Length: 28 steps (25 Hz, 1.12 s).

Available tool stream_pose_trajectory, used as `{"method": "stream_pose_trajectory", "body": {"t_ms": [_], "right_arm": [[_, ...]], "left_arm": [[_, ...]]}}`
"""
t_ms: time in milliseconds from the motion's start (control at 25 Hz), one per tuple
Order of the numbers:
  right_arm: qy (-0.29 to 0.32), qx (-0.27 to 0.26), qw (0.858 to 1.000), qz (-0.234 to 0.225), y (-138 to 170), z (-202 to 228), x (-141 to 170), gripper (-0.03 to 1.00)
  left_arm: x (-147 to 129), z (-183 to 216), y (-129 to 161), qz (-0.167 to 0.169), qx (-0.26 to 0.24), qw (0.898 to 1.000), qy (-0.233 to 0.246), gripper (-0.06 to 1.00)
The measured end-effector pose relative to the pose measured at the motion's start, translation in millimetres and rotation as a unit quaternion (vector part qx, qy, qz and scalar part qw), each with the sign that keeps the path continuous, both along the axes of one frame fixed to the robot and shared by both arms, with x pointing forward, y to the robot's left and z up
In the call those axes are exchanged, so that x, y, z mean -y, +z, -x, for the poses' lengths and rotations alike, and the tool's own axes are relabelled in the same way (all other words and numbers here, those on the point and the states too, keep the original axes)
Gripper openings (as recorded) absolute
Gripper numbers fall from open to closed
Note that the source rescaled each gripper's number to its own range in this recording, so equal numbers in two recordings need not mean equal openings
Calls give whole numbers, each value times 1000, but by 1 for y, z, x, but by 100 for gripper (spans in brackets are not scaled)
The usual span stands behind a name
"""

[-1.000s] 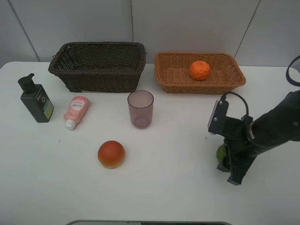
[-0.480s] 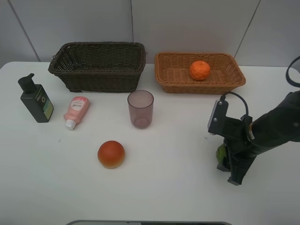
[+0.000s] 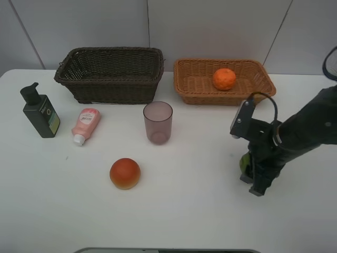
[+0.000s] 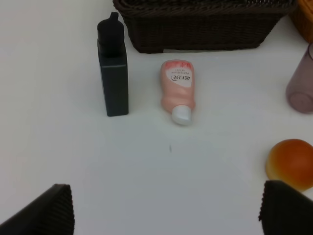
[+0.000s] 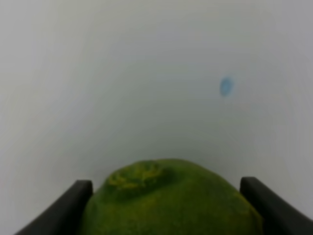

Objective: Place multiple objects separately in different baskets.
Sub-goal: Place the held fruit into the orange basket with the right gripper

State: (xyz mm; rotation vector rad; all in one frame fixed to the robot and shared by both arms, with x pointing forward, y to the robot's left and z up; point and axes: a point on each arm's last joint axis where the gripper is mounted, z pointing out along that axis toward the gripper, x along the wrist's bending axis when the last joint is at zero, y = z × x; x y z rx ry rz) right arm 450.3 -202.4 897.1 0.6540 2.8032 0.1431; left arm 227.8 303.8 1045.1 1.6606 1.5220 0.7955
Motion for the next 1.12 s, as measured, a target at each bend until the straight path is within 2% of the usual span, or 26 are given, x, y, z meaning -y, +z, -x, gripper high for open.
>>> {"method": "stream_pose_trajectory", "body": {"t_ms": [160,280,440,560,840,1120], "right_arm": [[-64,-11,998,-16,28,-22,-16,14],[-119,7,992,-51,55,-44,-28,14],[-201,38,974,-99,89,-73,-35,14],[-256,45,959,-114,108,-99,-37,14],[-363,38,924,-118,126,-160,-35,14],[-438,53,887,-137,122,-210,-13,14]], "left_arm": [[0,0,0,0,0,1000,0,98],[0,0,0,0,0,1000,0,98],[0,0,0,0,0,1000,0,98],[0,0,0,0,0,1000,0,98],[0,0,0,0,0,1000,0,98],[0,0,0,0,0,1000,0,98]]}}
